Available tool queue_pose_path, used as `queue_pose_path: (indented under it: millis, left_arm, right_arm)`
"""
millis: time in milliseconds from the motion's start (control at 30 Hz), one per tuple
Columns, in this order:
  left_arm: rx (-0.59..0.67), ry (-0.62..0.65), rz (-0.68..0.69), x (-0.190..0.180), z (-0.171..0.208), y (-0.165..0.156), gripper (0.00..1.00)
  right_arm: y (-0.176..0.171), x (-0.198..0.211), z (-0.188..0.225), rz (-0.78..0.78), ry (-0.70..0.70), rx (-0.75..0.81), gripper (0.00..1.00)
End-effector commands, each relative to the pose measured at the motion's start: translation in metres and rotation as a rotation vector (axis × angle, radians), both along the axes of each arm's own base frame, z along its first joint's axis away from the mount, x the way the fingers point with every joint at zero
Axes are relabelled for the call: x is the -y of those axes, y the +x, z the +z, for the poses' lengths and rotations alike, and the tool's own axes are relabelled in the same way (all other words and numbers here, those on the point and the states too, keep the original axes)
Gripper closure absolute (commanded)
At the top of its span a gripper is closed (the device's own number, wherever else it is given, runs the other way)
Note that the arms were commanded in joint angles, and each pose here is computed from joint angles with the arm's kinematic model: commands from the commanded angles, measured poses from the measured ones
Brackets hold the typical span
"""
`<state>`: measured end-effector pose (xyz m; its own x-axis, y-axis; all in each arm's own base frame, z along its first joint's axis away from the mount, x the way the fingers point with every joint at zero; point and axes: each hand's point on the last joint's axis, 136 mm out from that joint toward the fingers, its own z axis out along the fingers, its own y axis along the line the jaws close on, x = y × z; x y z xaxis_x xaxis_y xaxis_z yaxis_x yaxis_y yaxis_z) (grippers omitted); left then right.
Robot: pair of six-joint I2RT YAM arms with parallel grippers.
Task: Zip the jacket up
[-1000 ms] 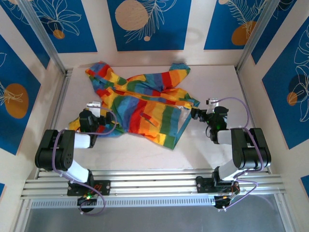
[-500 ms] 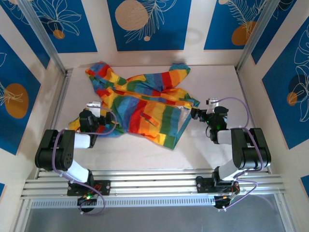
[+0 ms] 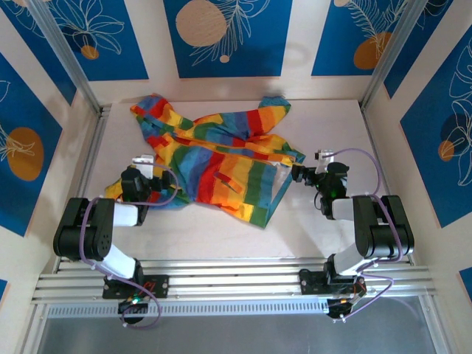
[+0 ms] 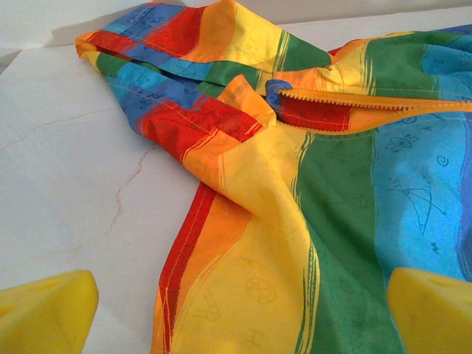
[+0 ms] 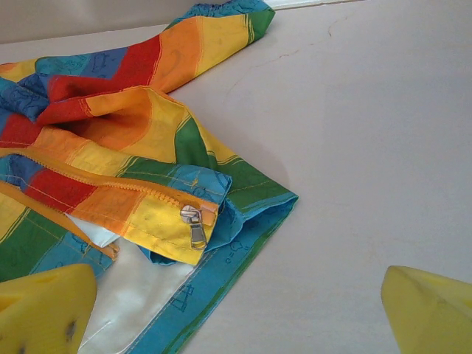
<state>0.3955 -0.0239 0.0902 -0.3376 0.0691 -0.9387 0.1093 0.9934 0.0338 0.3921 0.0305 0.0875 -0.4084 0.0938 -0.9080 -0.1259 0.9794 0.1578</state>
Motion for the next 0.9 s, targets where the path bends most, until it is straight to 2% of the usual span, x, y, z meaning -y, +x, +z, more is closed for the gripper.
queue_pose_path:
  millis: [0, 233, 333, 567, 733, 767, 867]
  left_arm:
    - [0.011, 0.001, -0.029, 0.005, 0.001, 0.001, 0.0]
    - [0.056, -0.004, 0.03, -0.004, 0.013, -0.008, 0.0]
    - [0.04, -0.001, 0.001, 0.0, 0.021, -0.01, 0.0]
    - [-0.057, -0.087, 0.057, -0.003, 0.033, -0.018, 0.01]
    - [-0.154, -0.032, 0.011, 0.013, 0.037, -0.023, 0.05]
    - [-0.176, -0.042, 0.019, 0.013, 0.04, -0.024, 0.05]
    - [-0.23, -0.147, 0.029, 0.023, 0.044, -0.028, 0.1]
  right_arm:
    - [0.004, 0.001, 0.005, 0.0, -0.017, 0.019, 0.01]
    - [0.003, -0.006, 0.008, 0.047, -0.012, 0.021, 0.01]
    - [0.003, -0.014, 0.017, 0.095, -0.018, 0.007, 0.01]
    - [0.01, -0.027, 0.028, 0.092, -0.038, -0.197, 0.01]
    - [0.029, -0.052, 0.02, 0.086, -0.106, -0.34, 0.01]
    - [0.034, -0.063, 0.018, 0.11, -0.125, -0.371, 0.02]
    - [0.047, -0.098, 0.008, 0.202, -0.133, -0.51, 0.19]
